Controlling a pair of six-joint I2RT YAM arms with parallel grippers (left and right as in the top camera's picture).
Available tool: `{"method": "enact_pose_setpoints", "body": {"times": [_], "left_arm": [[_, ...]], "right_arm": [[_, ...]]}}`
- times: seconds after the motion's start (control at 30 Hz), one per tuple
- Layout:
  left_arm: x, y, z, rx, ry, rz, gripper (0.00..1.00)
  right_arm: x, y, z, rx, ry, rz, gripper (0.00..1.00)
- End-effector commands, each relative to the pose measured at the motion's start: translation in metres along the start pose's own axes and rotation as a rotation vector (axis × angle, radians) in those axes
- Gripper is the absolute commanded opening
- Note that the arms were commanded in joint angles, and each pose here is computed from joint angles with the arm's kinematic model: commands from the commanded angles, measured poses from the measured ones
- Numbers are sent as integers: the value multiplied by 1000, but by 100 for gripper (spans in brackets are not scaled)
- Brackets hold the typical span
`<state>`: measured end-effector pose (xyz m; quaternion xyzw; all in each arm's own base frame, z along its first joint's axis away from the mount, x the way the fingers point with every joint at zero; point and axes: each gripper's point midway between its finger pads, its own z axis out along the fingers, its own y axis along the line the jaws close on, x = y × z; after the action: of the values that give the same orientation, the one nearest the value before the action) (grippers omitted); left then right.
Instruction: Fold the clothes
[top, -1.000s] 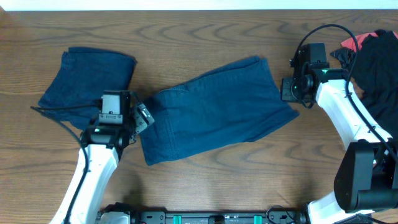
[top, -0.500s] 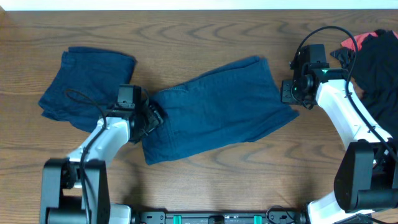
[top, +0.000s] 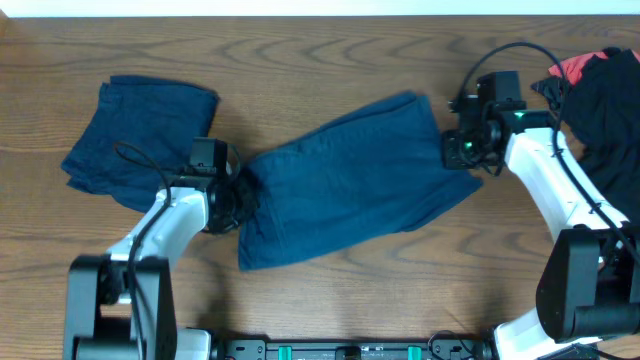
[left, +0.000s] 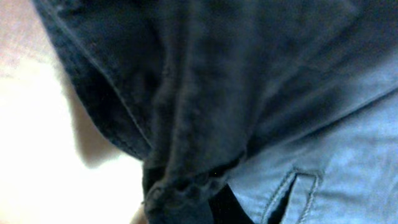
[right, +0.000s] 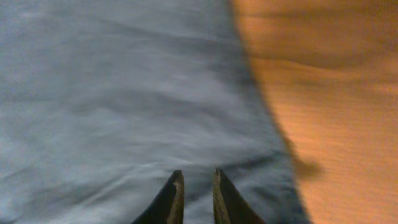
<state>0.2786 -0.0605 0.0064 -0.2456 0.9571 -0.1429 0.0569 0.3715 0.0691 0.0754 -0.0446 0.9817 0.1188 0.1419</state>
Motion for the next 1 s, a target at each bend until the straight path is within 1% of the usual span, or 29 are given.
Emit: {"method": "enact_pose_setpoints", "body": {"times": [0.0,0.1,0.2,0.3,0.4,0.6,0.7,0.83,0.97], "left_arm": [[0,-10,-26,21,-21,89,6],[1,-17,-54,27,-31,118,6],[-3,-27,-76,47,-62,129,6],[-6,-45,-94,119,-80,161,6],[-11,-66,-110,200,-92,188,6],[-32,-91,-144,259,-183,218,6],[-47,-105,-168,294,-249,233,6],[-57,-118,-191,327,-302,251,6],[-56,-118,-191,326,-299,248,6]], "right_arm": [[4,57,-2,-224,7,-130,1],[14,93,0,-319,34,-189,1],[25,121,8,-340,64,-263,1],[39,155,21,-370,93,-334,1],[54,181,38,-387,136,-358,1],[86,218,80,-398,237,-300,1],[103,235,97,-403,271,-318,1],[113,255,106,-420,256,-374,1],[105,262,112,-372,193,-365,1]]}}
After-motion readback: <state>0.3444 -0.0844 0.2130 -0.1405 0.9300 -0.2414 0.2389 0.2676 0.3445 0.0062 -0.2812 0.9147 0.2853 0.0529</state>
